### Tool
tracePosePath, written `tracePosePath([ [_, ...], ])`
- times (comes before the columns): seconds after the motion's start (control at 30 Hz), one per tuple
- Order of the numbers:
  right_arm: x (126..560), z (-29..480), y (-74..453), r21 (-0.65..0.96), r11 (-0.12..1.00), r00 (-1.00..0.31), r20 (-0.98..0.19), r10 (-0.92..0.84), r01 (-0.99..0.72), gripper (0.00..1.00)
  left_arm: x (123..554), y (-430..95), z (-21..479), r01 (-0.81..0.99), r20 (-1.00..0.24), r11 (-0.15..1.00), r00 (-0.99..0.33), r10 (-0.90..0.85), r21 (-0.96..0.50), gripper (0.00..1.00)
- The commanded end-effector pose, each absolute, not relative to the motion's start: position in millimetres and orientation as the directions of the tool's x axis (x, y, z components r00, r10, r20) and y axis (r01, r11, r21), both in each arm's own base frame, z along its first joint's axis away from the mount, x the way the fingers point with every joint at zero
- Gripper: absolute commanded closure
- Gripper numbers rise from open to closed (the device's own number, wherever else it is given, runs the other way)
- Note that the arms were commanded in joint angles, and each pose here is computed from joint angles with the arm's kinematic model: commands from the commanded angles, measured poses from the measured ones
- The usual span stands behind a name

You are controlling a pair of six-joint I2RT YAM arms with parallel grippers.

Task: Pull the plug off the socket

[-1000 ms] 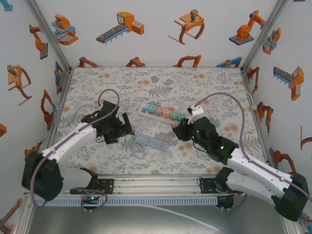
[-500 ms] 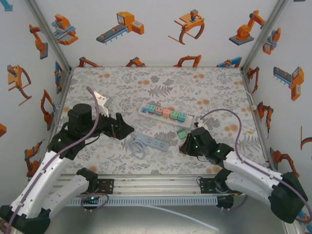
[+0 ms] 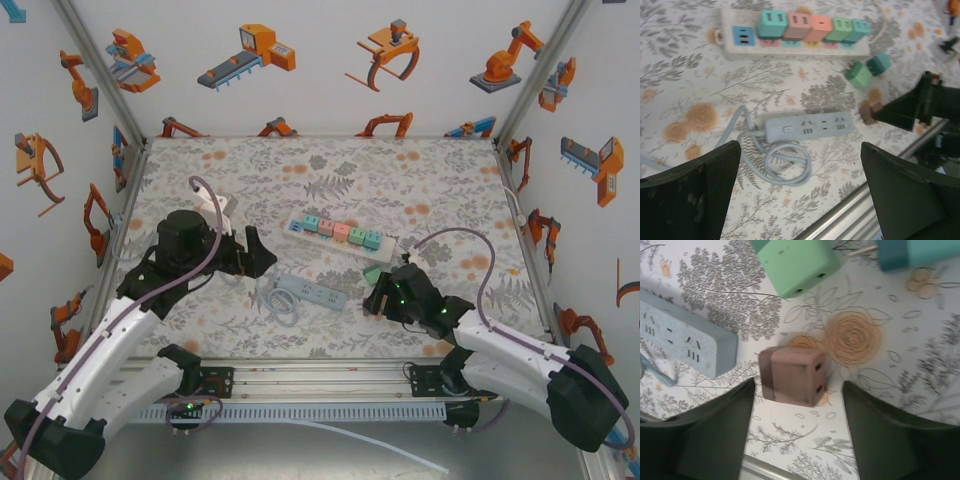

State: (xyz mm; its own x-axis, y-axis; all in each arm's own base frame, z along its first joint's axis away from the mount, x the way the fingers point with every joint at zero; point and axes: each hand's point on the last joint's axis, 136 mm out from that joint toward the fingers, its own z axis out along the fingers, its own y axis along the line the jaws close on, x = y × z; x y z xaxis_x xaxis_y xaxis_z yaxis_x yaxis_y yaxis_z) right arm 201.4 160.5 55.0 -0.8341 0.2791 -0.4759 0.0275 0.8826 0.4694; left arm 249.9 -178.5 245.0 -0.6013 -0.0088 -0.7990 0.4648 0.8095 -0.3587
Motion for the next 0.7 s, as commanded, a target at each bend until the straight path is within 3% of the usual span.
tracePosePath([
  [0.0,212,82,136,0.364,0.93,-0.774,-0.576,0.263,0.045,0.29,270,-162,249,0.332,-0.794,0.881,-0.603,-0.075,-0.336,0.03],
  [0.13,238,137,128,0.198,0.976,-0.646,-0.757,0.097,-0.086,0.3,296,-147,235,0.132,-0.751,0.924,-0.629,-0.202,-0.36,0.03],
  [0.27,274,200,140,-0.128,0.955,-0.386,-0.894,-0.228,-0.267,0.28,325,-149,219,0.003,-0.692,0.904,-0.644,-0.326,-0.428,0.03],
  [0.33,288,217,156,-0.309,0.886,-0.235,-0.886,-0.401,-0.347,0.25,337,-157,212,-0.021,-0.659,0.888,-0.662,-0.357,-0.459,0.03],
  [0.43,296,216,190,-0.519,0.672,-0.065,-0.765,-0.641,-0.529,0.23,357,-173,206,-0.015,-0.626,0.87,-0.687,-0.367,-0.493,0.03],
  [0.53,310,210,202,-0.472,0.595,-0.073,-0.741,-0.667,-0.651,0.22,377,-181,200,-0.013,-0.616,0.878,-0.707,-0.347,-0.479,0.03],
  [0.67,328,195,205,-0.342,0.561,-0.177,-0.716,-0.675,-0.754,0.25,404,-188,185,-0.016,-0.599,0.896,-0.738,-0.309,-0.443,0.03],
])
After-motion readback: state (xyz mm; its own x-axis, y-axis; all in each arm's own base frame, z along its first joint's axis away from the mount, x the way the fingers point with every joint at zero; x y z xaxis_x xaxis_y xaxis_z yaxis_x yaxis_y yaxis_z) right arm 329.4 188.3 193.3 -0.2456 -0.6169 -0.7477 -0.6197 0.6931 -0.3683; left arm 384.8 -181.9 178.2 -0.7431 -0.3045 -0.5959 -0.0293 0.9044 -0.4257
